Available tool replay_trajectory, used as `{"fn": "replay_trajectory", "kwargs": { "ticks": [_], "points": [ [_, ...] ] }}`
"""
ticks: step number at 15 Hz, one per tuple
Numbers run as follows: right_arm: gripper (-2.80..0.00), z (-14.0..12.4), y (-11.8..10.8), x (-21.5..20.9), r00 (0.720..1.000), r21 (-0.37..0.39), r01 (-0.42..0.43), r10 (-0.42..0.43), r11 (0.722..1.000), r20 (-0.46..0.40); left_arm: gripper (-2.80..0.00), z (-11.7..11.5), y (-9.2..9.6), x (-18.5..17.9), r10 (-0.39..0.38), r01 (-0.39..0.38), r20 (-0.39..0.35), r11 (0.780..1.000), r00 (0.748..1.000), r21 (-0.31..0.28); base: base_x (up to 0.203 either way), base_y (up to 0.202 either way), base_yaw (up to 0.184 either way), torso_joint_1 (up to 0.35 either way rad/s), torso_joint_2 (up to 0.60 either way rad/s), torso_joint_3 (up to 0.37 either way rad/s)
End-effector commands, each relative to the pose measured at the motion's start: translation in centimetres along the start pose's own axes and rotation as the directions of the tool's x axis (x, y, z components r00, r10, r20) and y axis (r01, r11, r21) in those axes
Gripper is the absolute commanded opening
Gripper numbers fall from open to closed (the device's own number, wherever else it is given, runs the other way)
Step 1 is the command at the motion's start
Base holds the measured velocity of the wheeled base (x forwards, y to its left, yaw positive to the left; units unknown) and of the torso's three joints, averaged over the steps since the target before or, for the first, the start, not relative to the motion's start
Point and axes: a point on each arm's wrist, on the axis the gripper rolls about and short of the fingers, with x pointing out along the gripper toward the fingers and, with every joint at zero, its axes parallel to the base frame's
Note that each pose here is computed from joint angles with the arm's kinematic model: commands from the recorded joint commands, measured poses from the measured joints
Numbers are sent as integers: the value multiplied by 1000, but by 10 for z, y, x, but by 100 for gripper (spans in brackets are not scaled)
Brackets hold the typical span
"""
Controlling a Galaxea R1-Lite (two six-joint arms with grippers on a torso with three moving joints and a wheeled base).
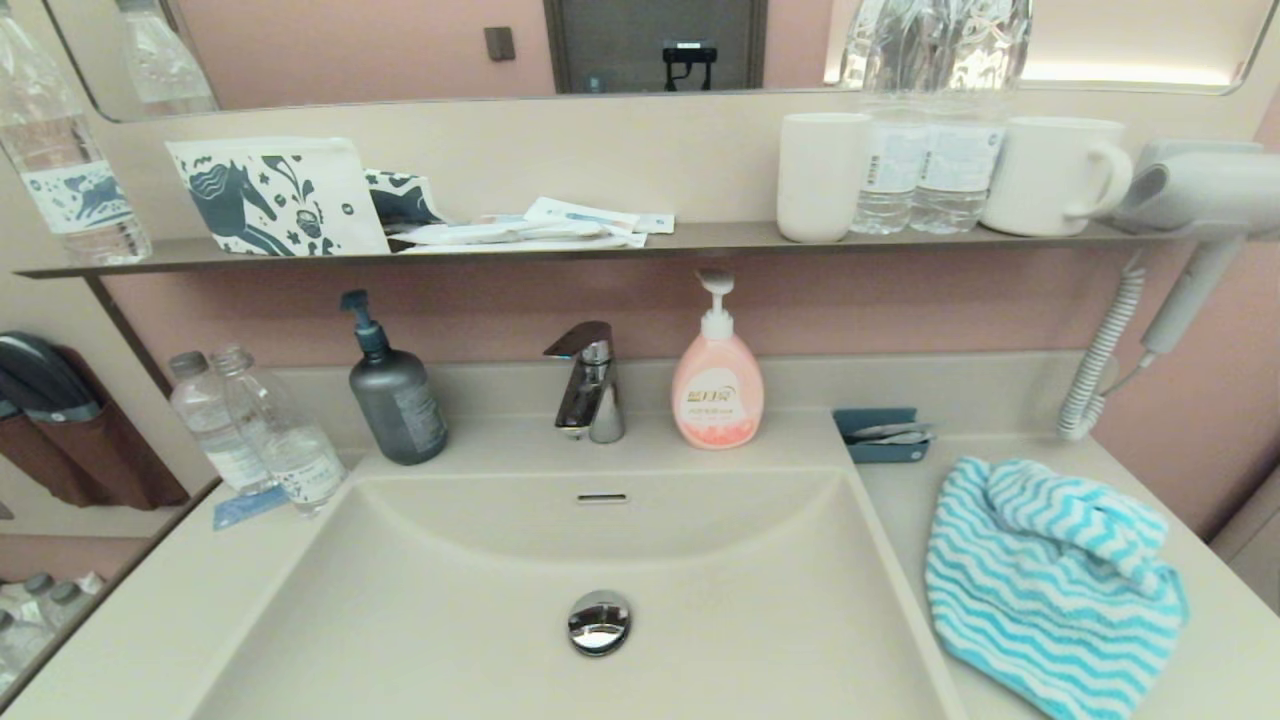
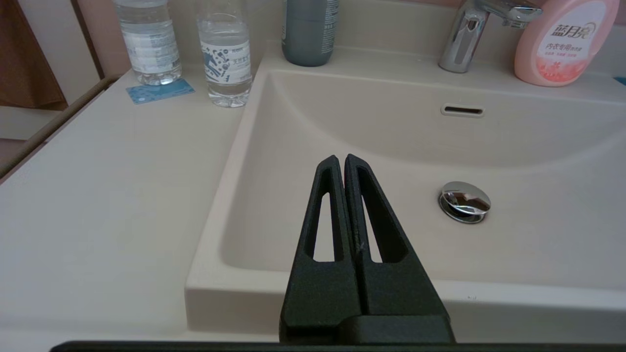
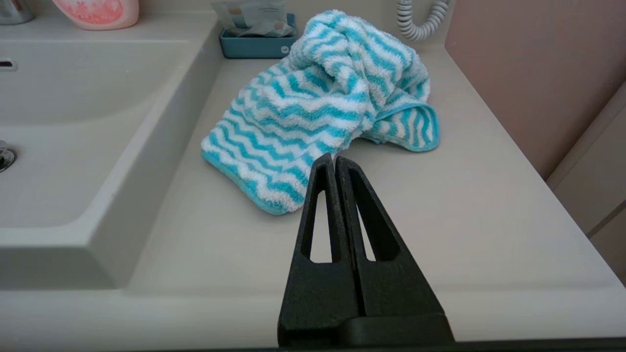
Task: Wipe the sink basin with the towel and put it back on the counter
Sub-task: Turn on the faucet
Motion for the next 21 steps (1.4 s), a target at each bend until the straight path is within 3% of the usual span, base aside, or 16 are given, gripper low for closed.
{"fn": "replay_trajectory", "kwargs": {
  "ticks": [1,10,12,14,17,21],
  "points": [
    [-280,0,0,0,1000,0,-1,1,1000,-1,-280,0,0,0,1,-1,0,1000,1000,1,0,0,0,0,0,0],
    [-280,0,0,0,1000,0,-1,1,1000,-1,-280,0,0,0,9,-9,-2,1000,1000,6,0,0,0,0,0,0],
    [-280,0,0,0,1000,0,-1,1,1000,-1,-280,15,-1,-1,4,-5,13,1000,1000,5,0,0,0,0,0,0],
    [-280,0,0,0,1000,0,-1,1,1000,-1,-280,33,-3,5,0,0,-27,1000,1000,3,0,0,0,0,0,0],
    [-280,0,0,0,1000,0,-1,1,1000,-1,-280,63,-8,22,-111,112,-112,994,987,0,0,0,0,0,0,0],
    [-280,0,0,0,1000,0,-1,1,1000,-1,-280,87,-17,86,-187,189,-233,982,954,-14,0,0,0,0,0,0]
  ]
}}
